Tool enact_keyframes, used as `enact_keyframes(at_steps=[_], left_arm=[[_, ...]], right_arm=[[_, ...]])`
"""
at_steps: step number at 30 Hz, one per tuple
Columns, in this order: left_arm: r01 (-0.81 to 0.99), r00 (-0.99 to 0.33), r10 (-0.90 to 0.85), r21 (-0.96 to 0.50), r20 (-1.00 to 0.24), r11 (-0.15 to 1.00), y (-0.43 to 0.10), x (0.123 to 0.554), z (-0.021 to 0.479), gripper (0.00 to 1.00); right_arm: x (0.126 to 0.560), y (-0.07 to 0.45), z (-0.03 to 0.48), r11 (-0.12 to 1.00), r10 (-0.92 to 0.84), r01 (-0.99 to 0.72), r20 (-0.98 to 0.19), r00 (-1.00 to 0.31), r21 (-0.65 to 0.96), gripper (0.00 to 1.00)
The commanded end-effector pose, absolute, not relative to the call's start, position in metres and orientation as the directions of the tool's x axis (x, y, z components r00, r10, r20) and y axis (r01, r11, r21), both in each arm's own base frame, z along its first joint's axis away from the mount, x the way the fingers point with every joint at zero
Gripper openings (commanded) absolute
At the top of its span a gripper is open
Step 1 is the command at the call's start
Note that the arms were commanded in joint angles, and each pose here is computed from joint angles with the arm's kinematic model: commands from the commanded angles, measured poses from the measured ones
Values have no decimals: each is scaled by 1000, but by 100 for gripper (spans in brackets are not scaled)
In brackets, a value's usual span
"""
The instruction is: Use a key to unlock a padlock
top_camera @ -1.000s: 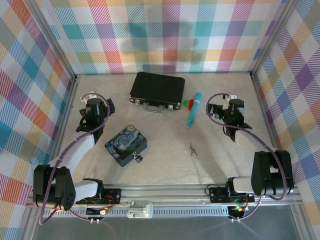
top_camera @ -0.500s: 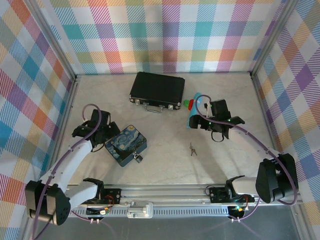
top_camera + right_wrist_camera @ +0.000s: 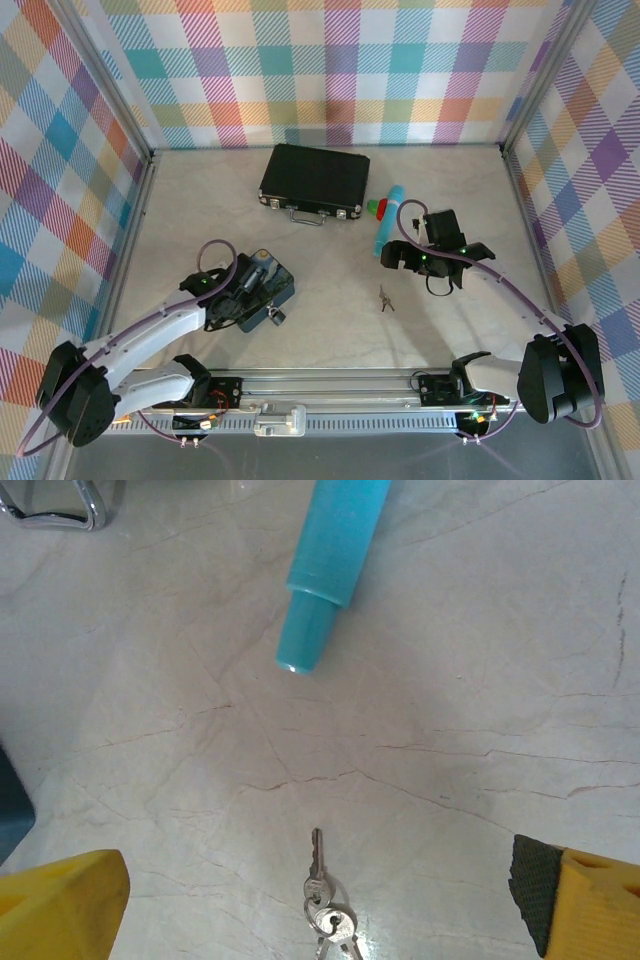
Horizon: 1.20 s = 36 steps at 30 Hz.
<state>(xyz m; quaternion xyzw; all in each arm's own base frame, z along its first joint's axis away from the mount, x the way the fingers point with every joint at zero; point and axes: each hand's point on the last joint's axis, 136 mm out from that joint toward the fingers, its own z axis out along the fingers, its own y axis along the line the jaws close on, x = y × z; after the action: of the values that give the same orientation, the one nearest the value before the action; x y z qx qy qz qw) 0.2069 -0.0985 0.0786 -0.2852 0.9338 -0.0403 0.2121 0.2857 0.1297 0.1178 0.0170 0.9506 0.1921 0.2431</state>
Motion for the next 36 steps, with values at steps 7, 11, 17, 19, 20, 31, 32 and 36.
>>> enact_keyframes(at_steps=[7, 11, 17, 19, 20, 31, 32, 36], left_arm=[[-503, -731, -590, -312, -344, 806, -177, 243, 60, 100], [-501, -733, -598, -338, -323, 796, -199, 252, 49, 100], [-447, -757, -538, -307, -371, 840, -214, 273, 50, 99], [-427, -761, -506, -273, -407, 862, -211, 280, 53, 100], [-422, -760, -495, -259, -422, 869, -209, 283, 53, 100], [-354, -671, -435, -256, -601, 900, -166, 304, 113, 100], [-338, -660, -433, -273, -613, 901, -165, 304, 121, 99], [-255, -642, -426, -347, -637, 903, -168, 307, 151, 100]], right_arm=[[277, 133, 97, 918, 142, -28, -394, -908, 396, 99], [270, 129, 89, 921, 167, 9, -373, -913, 390, 100], [259, 123, 88, 925, 171, 18, -373, -912, 380, 93], [254, 123, 86, 923, 166, 15, -362, -918, 385, 89], [252, 123, 84, 923, 162, 14, -354, -921, 384, 86], [234, 141, 58, 959, 25, -62, -302, -953, 277, 65], [234, 145, 57, 961, 11, -72, -298, -954, 266, 64], [237, 157, 48, 970, -43, -106, -278, -960, 219, 57]])
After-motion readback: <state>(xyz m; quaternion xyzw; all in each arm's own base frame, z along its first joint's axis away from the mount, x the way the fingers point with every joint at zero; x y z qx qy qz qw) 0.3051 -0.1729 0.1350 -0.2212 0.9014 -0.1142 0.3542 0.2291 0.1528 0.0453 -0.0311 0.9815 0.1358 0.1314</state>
